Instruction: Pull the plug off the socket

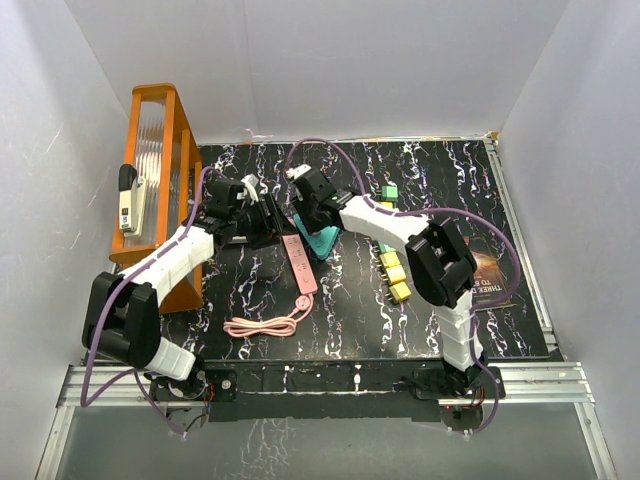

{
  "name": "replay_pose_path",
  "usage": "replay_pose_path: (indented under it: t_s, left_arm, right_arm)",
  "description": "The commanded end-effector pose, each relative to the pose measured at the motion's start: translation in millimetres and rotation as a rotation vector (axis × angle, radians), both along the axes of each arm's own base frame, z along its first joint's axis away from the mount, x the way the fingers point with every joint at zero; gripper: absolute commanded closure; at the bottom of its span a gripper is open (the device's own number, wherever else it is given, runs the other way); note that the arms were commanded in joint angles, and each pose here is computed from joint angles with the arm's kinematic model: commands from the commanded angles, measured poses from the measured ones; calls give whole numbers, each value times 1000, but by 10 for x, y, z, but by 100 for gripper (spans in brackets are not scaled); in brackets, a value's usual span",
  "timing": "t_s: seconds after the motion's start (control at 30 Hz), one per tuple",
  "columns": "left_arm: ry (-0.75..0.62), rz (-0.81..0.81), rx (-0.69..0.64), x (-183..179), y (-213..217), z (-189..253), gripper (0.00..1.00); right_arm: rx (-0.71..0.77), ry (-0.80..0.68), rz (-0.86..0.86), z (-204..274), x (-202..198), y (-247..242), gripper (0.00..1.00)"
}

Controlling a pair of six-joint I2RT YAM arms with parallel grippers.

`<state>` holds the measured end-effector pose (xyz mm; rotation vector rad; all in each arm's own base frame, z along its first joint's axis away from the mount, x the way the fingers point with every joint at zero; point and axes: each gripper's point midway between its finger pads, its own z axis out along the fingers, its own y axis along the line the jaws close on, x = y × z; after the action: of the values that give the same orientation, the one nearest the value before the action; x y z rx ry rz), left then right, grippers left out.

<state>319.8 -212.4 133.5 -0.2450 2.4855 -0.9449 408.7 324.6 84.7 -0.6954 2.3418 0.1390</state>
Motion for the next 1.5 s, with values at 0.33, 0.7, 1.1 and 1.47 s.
replay_pose_path:
  t_s: [0.33, 0.7, 1.1, 1.47]
  left_arm:
    - [4, -30, -313, 327, -466, 13, 41]
    - [51, -73, -426, 553, -741, -113, 39]
    - [85, -127, -398, 500, -967, -258, 41]
    - [168, -77, -267, 373, -947, -578, 66]
  right_arm:
    - [623, 86, -26, 1006, 130, -259, 97]
    - [706, 136, -29, 1043, 149, -339, 100]
    - [722, 154, -40, 1015, 169, -315, 100]
    - [722, 151, -85, 1004, 185, -353, 100]
